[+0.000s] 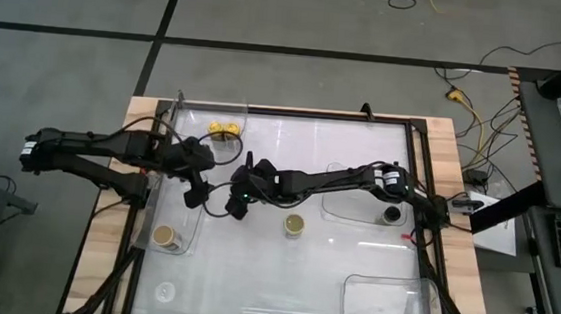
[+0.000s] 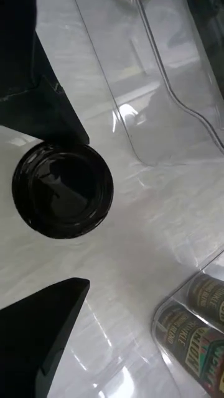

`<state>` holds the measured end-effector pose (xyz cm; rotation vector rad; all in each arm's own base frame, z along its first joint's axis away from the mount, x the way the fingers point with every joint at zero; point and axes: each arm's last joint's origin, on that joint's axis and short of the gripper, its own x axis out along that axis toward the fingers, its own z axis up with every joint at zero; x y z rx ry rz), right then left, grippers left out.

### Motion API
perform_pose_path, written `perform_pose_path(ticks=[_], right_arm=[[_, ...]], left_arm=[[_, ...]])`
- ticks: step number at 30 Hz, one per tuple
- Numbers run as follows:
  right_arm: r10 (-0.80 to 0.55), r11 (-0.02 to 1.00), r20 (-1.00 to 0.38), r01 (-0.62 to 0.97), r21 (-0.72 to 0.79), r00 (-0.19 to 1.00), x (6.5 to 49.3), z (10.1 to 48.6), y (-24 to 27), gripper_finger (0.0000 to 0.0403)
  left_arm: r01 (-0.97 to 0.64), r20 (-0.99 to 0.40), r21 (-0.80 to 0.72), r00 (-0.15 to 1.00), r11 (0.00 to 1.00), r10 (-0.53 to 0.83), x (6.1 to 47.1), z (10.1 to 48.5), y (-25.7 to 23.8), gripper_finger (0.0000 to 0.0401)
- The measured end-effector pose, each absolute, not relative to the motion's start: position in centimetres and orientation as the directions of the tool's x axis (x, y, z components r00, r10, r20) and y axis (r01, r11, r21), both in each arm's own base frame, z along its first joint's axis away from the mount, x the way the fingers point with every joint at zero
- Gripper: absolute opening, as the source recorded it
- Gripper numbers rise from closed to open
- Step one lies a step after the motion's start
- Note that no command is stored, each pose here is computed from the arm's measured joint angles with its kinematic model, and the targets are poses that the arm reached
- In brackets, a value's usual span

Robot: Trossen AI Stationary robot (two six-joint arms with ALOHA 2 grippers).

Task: Sort spices by type
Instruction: Put the black seasoning bottle into the middle right transparent bin

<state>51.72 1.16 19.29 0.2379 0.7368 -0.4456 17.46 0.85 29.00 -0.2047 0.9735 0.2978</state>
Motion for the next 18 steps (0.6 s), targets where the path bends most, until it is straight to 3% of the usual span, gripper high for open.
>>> perform_pose_path(ticks=[9,18], right_arm=[[-0.225,0.894,-0.713,0.432,0.12,0.664,51.76,19.09,1.24,0.0267],[-0.226,0.89,-0.716,0.438,0.123,0.661,51.82,19.11,1.22,0.0216]], left_arm=[[-0.352,-0.83,-0.033,0.532,0.936,0.17,17.51,29.05,0.91,0.0278],[-0.346,-0.799,-0.057,0.579,0.937,0.165,17.95,29.36,0.9,0.0278]])
